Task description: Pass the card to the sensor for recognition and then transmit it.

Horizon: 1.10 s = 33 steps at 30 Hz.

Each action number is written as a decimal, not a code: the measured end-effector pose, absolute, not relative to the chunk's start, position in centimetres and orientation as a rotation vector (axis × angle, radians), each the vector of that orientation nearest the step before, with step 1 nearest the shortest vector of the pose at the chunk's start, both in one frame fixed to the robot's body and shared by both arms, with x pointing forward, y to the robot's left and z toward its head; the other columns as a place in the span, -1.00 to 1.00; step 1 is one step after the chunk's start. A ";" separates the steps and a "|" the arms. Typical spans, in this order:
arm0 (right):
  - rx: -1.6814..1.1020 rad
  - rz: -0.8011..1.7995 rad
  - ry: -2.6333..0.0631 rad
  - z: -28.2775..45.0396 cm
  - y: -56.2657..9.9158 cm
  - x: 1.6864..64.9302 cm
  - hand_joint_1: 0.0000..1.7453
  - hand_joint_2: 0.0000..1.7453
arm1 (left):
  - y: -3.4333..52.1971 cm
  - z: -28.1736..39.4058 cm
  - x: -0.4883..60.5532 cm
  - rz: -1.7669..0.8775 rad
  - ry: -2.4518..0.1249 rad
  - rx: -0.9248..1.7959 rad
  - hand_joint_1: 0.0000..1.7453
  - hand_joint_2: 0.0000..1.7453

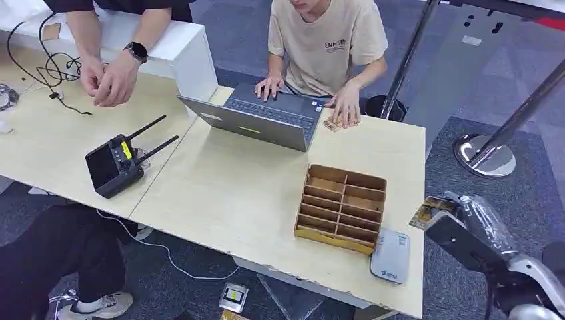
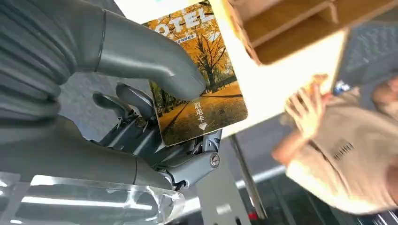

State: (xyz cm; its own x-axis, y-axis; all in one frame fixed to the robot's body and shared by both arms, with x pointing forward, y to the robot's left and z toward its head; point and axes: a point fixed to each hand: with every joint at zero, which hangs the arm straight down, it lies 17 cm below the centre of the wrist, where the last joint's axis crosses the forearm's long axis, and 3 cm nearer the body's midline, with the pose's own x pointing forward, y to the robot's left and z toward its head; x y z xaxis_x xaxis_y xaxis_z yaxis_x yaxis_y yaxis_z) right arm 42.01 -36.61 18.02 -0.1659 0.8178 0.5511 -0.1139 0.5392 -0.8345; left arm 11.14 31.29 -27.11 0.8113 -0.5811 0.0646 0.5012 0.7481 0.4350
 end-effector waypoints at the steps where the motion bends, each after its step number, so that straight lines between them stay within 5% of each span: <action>1: -0.619 0.922 -1.508 17.4 -36.7 41.9 1.00 1.00 | 31.3 -27.1 11.2 -0.596 -0.202 0.417 -1.00 -1.00; 33: -0.502 0.894 -1.332 7.7 -37.7 39.5 1.00 1.00 | 30.7 -27.1 11.3 -0.595 -0.209 0.416 -1.00 -1.00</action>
State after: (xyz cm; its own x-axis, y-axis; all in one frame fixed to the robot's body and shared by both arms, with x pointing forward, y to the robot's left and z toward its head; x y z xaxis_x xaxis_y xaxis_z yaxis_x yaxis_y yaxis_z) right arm 39.51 -37.71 7.70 -0.0109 0.7914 0.6111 -0.2664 0.5868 -0.7647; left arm 11.34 30.73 -27.06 0.8102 -0.5818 0.0714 0.4990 0.7485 0.4368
